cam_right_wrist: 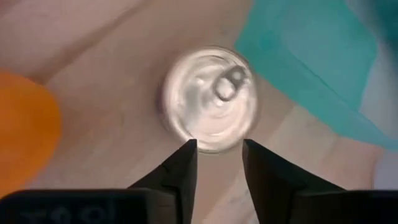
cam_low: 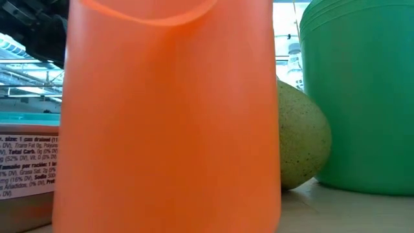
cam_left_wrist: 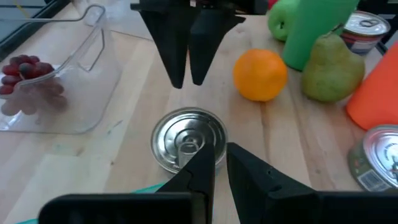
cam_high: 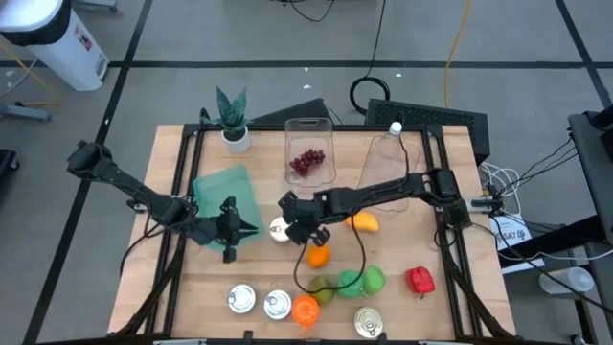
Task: Pick & Place Food Item
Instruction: Put the top left blue and pink tuna can into the blue bin
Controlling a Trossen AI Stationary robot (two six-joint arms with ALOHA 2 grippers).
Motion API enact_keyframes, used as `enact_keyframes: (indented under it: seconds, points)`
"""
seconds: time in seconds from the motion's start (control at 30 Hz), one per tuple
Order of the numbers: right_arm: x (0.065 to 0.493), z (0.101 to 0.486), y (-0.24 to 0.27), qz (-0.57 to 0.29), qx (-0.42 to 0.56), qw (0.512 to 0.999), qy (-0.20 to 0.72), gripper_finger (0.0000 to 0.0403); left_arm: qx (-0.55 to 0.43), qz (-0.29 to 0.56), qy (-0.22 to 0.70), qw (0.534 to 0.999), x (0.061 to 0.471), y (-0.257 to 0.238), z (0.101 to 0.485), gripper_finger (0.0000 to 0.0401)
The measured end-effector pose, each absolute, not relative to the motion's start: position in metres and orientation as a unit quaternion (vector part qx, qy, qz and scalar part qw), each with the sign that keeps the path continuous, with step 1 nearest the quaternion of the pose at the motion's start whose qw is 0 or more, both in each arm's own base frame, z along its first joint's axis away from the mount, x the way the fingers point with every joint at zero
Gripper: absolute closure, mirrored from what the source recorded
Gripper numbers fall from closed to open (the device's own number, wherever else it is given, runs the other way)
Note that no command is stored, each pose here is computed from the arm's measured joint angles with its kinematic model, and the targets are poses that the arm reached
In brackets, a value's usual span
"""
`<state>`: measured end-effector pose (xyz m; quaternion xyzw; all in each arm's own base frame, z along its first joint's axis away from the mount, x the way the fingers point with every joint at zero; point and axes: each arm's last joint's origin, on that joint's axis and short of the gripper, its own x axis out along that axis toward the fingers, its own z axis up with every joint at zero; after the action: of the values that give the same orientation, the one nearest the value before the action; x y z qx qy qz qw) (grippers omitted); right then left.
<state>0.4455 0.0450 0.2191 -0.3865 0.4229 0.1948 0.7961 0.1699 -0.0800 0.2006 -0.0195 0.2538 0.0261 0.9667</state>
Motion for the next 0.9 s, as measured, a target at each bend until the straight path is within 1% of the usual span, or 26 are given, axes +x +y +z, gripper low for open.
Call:
enact_keyframes:
  seconds: [0.3,0.47,0.6,0.73,0.9]
  points:
    - [0.441,0.197,0.050,0.223,-0.412,0.785,0.404,0.0281,-0.021,0.015,0.254,0.967,0.168,-0.085,0.201,0.0350]
    - [0.437,0.175,0.054,0.226,-0.437,0.784,0.379,0.0281,-0.024,0.015,0.253,0.967,0.168,-0.085,0.201,0.0350]
    - [0.434,0.170,0.059,0.236,-0.452,0.775,0.374,0.0285,-0.024,0.016,0.253,0.967,0.168,-0.085,0.201,0.0350]
    - [0.433,0.162,0.059,0.216,-0.459,0.783,0.360,0.0292,-0.022,0.024,0.251,0.968,0.168,-0.084,0.201,0.0350]
    - [0.433,0.158,0.057,0.210,-0.458,0.788,0.354,0.0304,-0.019,0.023,0.250,0.968,0.168,-0.084,0.201,0.0350]
